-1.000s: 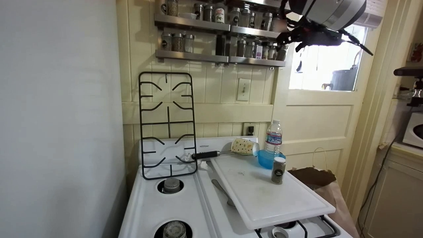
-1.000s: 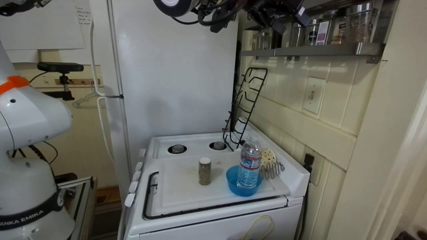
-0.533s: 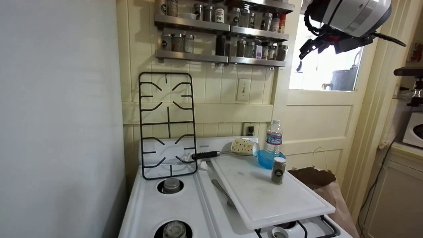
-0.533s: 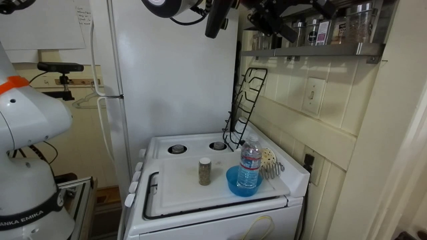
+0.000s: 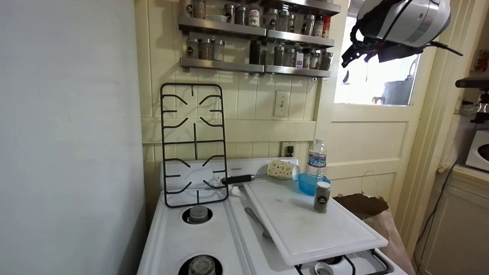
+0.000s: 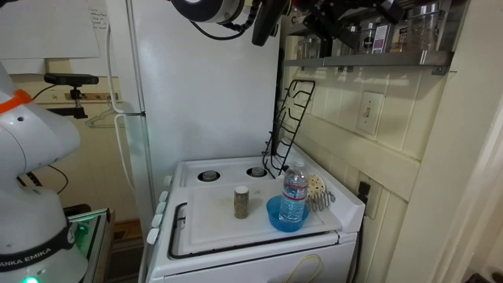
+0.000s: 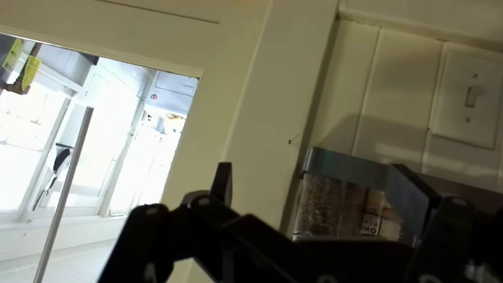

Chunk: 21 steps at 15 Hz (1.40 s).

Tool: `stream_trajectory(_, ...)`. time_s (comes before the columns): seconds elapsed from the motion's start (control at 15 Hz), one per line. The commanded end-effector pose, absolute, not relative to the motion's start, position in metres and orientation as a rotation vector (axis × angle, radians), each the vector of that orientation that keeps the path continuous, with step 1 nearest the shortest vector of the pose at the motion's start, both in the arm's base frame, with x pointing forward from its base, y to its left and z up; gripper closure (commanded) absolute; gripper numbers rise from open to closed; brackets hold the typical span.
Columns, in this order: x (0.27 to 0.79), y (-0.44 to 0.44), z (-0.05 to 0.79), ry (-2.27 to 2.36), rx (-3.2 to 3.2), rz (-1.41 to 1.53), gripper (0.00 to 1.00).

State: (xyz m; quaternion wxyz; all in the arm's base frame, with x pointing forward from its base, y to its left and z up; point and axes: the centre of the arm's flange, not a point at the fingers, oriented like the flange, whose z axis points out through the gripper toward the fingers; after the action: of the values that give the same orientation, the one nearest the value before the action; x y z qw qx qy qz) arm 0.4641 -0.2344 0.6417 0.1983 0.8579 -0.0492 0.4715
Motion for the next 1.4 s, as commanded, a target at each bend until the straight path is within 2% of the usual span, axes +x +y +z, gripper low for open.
stream_trajectory(0.0,0.492,-0.241,0.642,-0.273,2.433,1.379,0.00)
stream_trajectory(0.47,0.526,-0.260,0.640,-0.362,2.480,1.464,0.00)
stream_trajectory(0.53,0.528,-0.259,0.642,-0.360,2.483,1.480,0.25)
stream_trajectory(0.6,0.528,-0.259,0.643,-0.362,2.480,1.504,0.26)
stream_trajectory(1.2,0.512,-0.255,0.659,-0.363,2.564,1.654,0.96)
stream_trajectory(1.33,0.508,-0.250,0.659,-0.340,2.595,1.653,1.00)
